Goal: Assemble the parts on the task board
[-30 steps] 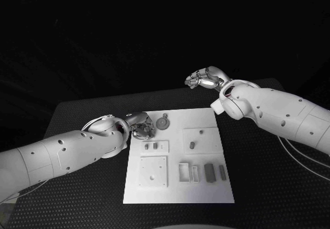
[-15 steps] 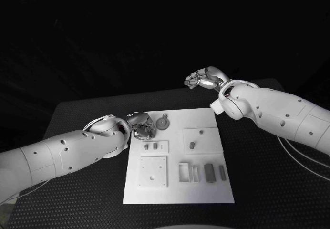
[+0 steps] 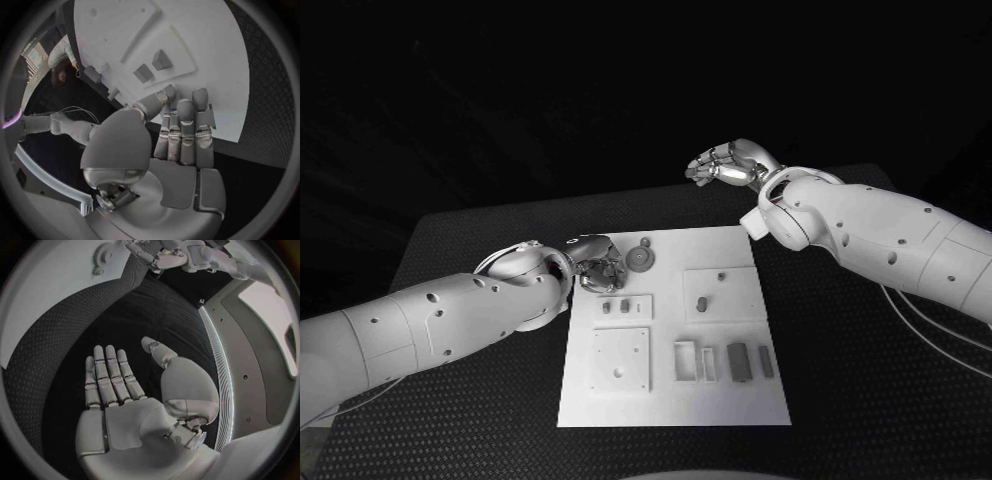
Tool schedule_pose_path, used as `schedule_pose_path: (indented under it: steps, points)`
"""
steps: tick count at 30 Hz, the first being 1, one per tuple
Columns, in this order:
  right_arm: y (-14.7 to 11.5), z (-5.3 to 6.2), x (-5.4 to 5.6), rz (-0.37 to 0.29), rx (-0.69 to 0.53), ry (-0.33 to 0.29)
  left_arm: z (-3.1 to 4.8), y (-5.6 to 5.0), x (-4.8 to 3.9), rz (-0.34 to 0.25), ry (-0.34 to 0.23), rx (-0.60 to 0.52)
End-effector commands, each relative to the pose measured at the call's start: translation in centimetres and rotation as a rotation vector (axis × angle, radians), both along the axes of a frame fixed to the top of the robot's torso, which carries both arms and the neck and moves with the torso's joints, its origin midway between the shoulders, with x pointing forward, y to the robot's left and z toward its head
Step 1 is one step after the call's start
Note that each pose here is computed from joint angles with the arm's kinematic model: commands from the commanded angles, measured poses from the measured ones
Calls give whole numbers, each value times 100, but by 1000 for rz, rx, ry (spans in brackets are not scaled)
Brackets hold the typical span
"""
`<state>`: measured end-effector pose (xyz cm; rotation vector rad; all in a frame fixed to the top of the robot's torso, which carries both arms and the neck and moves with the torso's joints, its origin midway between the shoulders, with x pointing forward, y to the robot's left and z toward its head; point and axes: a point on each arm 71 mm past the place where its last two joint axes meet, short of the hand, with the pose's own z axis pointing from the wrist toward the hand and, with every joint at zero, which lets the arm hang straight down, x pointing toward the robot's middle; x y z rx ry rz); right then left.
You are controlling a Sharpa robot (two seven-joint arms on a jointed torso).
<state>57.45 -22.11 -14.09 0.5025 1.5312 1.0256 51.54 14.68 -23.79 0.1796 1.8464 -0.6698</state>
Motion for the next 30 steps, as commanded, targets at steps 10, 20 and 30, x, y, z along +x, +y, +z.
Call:
schedule_pose_path:
  steps: [10,20,30]
  points:
    - [15,2,-11,23,3,-1,-40,-24,-19,-15,39,26]
    - [11,2,-10,21,2,-1,-17,-6,-4,3,20,-11]
    - [7,-2,-11,26,1,5,-18,7,-3,10,34,-29]
